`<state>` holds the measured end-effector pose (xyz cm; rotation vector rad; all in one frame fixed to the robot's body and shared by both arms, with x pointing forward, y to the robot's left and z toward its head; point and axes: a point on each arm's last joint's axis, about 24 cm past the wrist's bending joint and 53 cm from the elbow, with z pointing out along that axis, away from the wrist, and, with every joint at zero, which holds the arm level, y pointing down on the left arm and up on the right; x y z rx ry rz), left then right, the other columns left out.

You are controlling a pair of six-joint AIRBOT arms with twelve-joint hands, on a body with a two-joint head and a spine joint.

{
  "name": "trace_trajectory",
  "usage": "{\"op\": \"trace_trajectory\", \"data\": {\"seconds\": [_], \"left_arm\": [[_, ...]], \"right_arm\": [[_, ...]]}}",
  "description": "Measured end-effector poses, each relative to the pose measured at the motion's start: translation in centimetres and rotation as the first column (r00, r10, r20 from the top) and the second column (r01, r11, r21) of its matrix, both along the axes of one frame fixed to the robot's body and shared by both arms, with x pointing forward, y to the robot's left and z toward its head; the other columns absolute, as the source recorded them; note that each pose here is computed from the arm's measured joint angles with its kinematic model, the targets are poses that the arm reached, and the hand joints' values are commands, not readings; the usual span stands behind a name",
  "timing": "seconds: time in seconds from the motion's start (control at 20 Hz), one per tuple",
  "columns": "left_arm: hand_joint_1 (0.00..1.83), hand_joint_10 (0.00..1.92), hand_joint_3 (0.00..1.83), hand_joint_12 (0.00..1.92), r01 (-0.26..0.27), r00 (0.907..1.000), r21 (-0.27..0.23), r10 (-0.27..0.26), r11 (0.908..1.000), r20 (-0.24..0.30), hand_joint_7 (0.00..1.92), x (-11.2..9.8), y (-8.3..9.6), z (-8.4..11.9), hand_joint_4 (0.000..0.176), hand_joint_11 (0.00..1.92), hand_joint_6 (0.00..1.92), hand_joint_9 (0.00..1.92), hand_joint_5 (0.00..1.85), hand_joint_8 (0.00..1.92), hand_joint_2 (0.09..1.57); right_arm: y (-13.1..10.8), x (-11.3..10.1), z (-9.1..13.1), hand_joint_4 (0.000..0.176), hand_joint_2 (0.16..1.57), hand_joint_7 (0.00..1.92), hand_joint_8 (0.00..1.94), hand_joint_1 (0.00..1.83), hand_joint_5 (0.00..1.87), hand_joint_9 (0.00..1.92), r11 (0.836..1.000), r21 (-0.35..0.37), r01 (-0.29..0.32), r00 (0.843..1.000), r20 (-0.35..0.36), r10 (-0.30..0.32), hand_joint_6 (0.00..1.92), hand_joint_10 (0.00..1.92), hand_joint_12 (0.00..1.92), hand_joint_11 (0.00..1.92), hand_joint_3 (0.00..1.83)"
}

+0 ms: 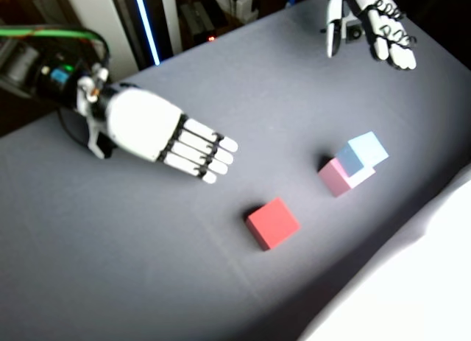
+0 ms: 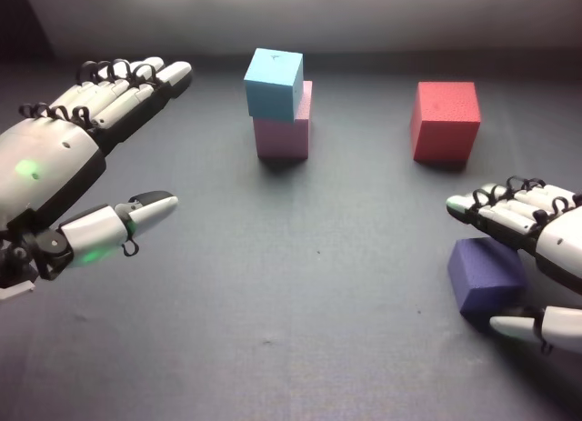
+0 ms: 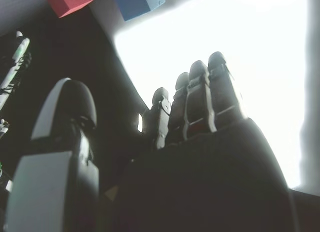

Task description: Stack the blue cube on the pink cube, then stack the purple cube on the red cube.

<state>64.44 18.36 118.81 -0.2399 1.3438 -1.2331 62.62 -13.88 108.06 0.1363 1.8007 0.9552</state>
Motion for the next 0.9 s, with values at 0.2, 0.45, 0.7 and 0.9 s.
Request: {"op": "trace_trajectory", "data": {"seconds": [0.2, 0.45, 0.7, 0.9], "left_arm": [[0.67, 0.0, 0.0, 0.0, -0.005, 1.0, -0.002, 0.005, 1.0, -0.005, 0.0, -0.1, 0.2, -0.2, 0.07, 0.0, 0.0, 0.0, 0.0, 0.0, 1.33], [0.67, 0.0, 0.0, 0.0, -0.006, 1.0, -0.004, 0.006, 1.0, -0.003, 0.0, -0.5, 0.6, -0.2, 0.068, 0.0, 0.0, 0.0, 0.0, 0.0, 1.33], [0.72, 0.0, 0.0, 0.0, -0.022, 0.9996, -0.002, 0.022, 0.9998, -0.019, 0.0, -0.4, 1.1, -0.7, 0.057, 0.0, 0.0, 0.0, 0.0, 0.0, 1.33], [0.78, 0.0, 0.0, 0.0, -0.019, 0.9993, -0.008, 0.018, 0.9998, -0.031, 0.0, -0.5, 1.2, -1.0, 0.043, 0.0, 0.0, 0.0, 0.0, 0.0, 1.32]], "right_arm": [[0.7, 1.0, 1.1, 0.0, 1.3, 0.73, 1.7, 1.18, 0.6, 0.85, 1.0, -0.025, -0.003, 0.999, 0.037, 0.004, 1.31, 1.75, 1.9, 0.84, 0.01], [1.8, 1.8, 3.6, 0.0, 1.31, 0.74, 1.56, 1.15, 0.57, 0.73, 0.999, -0.019, -0.028, 0.995, 0.098, 0.03, 1.46, 1.47, 1.81, 0.63, 0.0], [1.6, 4.4, 8.8, 0.0, 1.31, 0.71, 1.49, 1.12, 0.6, 0.7, 1.0, 0.006, -0.005, 0.973, 0.231, 0.004, 1.52, 1.27, 1.72, 0.57, 0.0], [0.9, 7.3, 13.0, 0.0, 1.26, 0.83, 1.48, 1.2, 0.64, 0.87, 0.999, -0.017, 0.05, 0.943, 0.33, -0.042, 1.3, 1.47, 1.86, 0.8, 0.0]]}}
